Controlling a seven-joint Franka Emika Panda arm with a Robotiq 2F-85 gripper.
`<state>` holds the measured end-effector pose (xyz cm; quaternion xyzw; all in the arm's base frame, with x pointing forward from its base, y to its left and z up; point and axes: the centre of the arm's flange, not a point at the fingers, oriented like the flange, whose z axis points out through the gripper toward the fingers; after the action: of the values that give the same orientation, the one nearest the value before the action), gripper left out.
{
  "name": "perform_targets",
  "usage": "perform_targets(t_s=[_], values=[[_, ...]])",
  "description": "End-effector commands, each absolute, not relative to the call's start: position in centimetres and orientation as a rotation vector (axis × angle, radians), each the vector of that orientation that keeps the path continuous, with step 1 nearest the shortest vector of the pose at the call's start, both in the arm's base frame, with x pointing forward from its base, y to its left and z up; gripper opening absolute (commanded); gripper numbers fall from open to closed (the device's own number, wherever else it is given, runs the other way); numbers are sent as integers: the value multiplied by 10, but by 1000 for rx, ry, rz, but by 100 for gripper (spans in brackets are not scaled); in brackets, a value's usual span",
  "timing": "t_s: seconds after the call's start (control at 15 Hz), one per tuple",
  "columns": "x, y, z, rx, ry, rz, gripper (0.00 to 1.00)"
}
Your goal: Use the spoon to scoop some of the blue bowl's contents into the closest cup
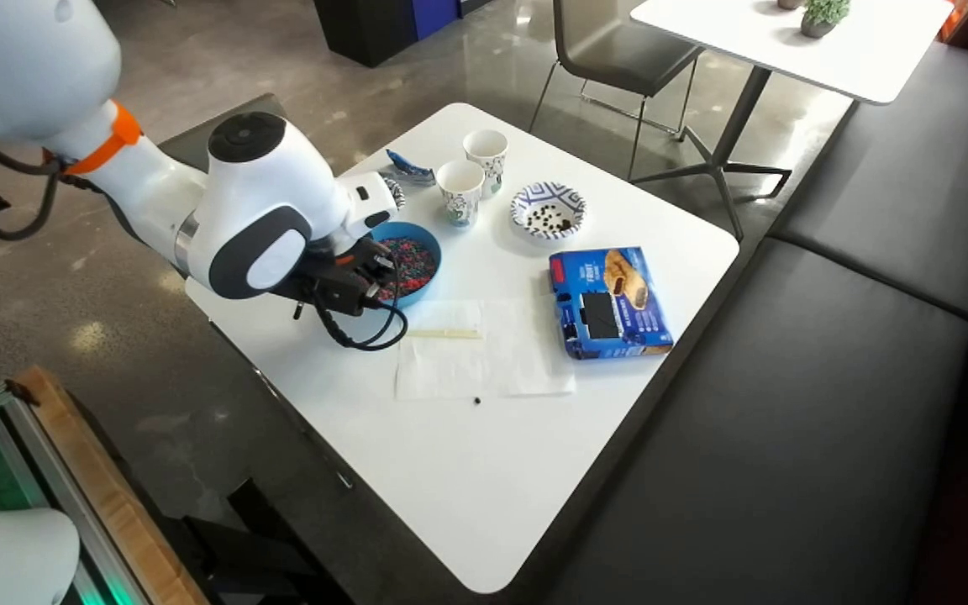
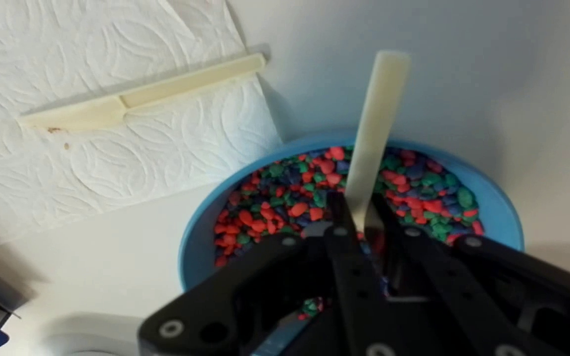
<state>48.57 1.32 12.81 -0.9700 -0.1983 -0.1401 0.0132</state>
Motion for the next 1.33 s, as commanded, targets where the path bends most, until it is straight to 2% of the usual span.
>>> perform_targets(t_s=[0.0, 0.47, 0.8, 1.0, 1.07, 1.13, 1.27], values=[[466, 3, 135, -2988, -658, -466, 3], [455, 0, 159, -3003, -609, -577, 3], [445, 11, 202, -2994, -667, -771, 3], [448, 13, 224, -2978, -636, -752, 3], [459, 12, 203, -2986, -657, -783, 3], [459, 14, 208, -2983, -659, -793, 14], [459, 13, 207, -2988, -659, -792, 14]])
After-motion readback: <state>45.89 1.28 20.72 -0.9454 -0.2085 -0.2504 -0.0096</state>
